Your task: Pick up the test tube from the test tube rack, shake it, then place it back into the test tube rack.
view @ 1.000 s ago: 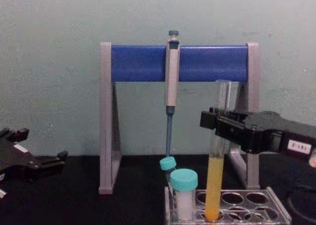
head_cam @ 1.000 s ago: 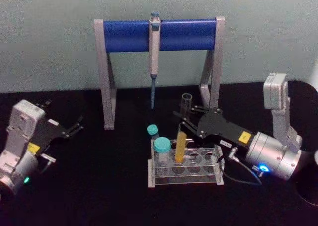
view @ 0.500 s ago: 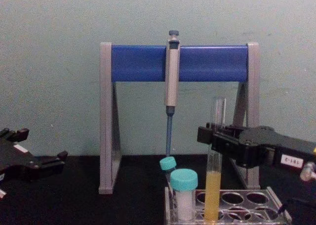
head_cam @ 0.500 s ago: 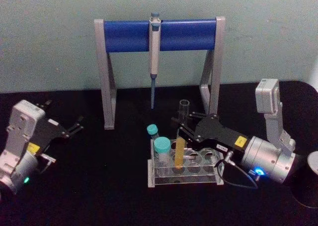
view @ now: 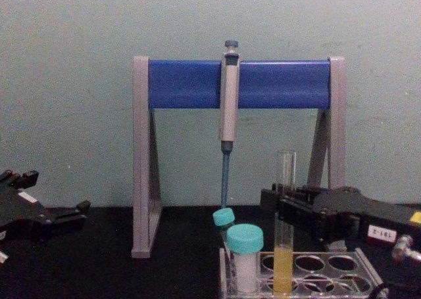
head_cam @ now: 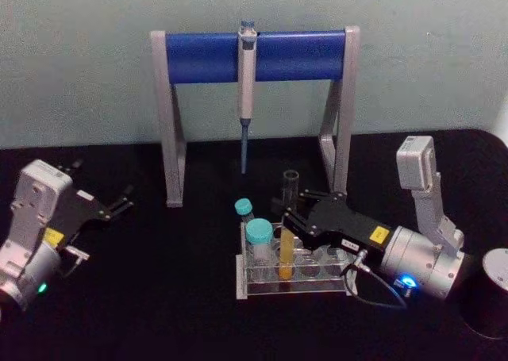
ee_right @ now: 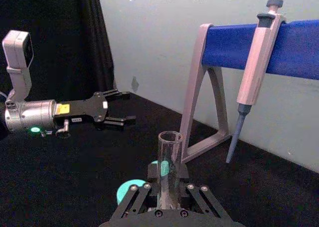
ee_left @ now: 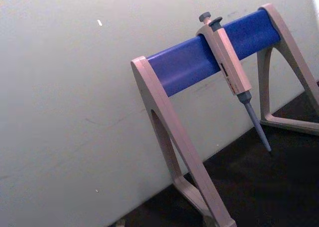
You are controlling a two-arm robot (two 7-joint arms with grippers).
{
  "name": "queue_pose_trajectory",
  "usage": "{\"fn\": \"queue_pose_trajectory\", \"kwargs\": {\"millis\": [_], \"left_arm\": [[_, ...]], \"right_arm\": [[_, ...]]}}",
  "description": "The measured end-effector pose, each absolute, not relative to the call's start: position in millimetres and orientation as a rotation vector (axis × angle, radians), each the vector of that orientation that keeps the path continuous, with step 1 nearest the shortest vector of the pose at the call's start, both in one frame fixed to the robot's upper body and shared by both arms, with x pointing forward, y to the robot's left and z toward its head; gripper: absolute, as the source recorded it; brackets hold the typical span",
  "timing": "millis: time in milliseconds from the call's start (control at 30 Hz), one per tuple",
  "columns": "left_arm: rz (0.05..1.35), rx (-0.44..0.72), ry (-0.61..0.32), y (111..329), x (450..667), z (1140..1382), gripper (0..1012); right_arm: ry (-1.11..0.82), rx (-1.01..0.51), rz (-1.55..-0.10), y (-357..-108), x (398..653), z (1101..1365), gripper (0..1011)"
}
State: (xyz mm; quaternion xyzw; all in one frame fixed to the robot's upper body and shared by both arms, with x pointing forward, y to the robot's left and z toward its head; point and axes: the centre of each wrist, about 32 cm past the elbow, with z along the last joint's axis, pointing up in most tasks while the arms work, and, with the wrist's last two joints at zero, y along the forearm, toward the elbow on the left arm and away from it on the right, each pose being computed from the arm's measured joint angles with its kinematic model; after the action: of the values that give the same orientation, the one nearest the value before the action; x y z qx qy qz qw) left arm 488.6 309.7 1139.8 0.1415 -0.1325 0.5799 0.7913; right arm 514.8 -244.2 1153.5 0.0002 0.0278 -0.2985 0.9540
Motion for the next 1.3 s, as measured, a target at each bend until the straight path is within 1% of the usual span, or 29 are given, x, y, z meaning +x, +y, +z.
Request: {"fn": "queue_pose_trajectory", "kwargs": {"millis": [967,1033,1067,1100,1167,1233,1267,1300], "left_arm": [[1.248,0.304,-0.285,309.7,488.6,1139.8,1001],[1.248,0.304,-0.285,309.7,488.6,1139.8,1001],[1.248,0.304,-0.285,309.7,488.6,1139.8,1001],[1.248,0.304,-0.285,309.7,488.6,1139.8,1001],[1.248,0.304,-0.285,309.7,488.6,1139.8,1001],[1.248,0.304,-0.285,309.7,488.6,1139.8,1001],[1.248,0.304,-0.285,309.7,488.6,1139.8,1001],[1.248,0.304,-0.285,309.7,488.6,1139.8,1001]], "right_arm": [[0.068,-0.017,-0.619,-242.3,515.2,1149.0,234],[0.068,-0.019,-0.619,-242.5,515.2,1148.9,253],[0.068,-0.019,-0.619,-242.5,515.2,1149.0,294],[0.068,-0.019,-0.619,-242.6,515.2,1148.9,304],[0.068,-0.019,-0.618,-242.6,515.2,1149.0,390],[0.068,-0.019,-0.618,-242.6,515.2,1149.0,432],[0.068,-0.019,-0.618,-242.7,515.1,1149.0,493],[0.068,-0.019,-0.618,-242.7,515.2,1149.0,493]]}}
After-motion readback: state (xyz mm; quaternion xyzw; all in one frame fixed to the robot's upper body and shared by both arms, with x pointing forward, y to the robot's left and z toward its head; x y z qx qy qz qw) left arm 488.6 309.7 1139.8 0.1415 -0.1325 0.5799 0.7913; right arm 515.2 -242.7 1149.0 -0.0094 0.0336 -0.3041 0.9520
